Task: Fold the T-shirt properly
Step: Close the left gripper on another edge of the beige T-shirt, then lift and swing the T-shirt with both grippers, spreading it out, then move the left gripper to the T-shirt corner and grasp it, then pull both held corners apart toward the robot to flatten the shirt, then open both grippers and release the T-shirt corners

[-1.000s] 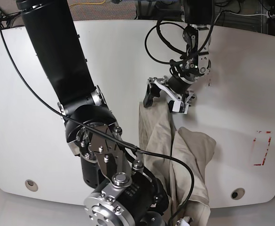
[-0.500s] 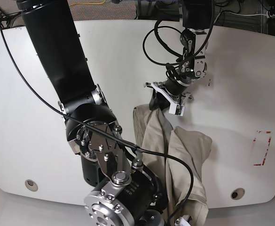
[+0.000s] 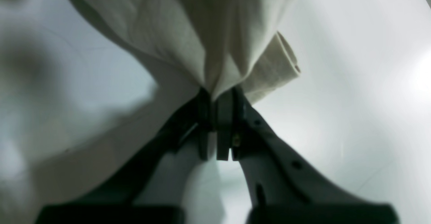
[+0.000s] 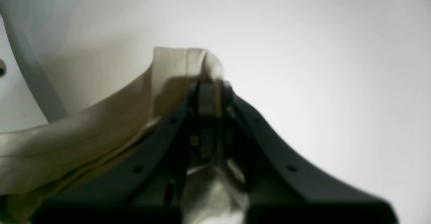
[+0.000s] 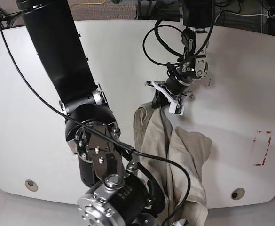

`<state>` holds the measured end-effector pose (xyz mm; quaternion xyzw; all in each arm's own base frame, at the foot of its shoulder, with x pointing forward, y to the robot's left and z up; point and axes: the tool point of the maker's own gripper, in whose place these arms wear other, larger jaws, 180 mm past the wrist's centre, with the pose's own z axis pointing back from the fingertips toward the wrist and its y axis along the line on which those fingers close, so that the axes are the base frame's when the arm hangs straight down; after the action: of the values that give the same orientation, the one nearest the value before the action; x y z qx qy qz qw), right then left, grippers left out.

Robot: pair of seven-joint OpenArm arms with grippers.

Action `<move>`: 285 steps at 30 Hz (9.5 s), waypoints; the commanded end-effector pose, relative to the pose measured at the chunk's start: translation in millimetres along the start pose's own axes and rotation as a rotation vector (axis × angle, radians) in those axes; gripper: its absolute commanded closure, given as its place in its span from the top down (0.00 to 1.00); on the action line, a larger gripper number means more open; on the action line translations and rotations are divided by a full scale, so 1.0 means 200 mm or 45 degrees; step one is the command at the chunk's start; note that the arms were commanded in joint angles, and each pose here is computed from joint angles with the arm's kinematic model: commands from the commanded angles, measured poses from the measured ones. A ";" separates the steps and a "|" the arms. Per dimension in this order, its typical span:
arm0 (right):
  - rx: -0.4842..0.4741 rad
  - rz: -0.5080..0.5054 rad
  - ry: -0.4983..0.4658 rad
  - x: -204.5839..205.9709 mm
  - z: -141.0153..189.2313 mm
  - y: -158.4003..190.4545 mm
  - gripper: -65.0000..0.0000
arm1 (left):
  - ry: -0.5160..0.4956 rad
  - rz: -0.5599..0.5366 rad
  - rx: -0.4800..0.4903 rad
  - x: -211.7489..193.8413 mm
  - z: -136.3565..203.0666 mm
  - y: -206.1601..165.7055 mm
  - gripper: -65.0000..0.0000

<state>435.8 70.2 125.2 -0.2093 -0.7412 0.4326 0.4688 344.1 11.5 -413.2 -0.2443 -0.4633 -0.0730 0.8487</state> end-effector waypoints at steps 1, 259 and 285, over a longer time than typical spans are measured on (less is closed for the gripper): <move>-0.094 -0.018 -0.029 0.04 0.02 -0.15 0.00 | -0.085 -0.037 -0.006 0.14 0.01 -0.02 0.00; 0.110 -1.627 1.118 -2.45 1.23 1.14 0.84 | 0.646 -0.541 0.942 0.32 1.47 1.04 0.71; 0.185 -1.776 1.068 -2.38 1.08 1.33 0.73 | 0.504 -0.558 0.968 0.53 1.40 1.06 0.71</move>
<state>431.7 -215.8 -402.8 0.1915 -0.4061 -0.0289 0.8930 252.4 338.0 -292.8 0.1917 -0.2973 -0.1209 0.9275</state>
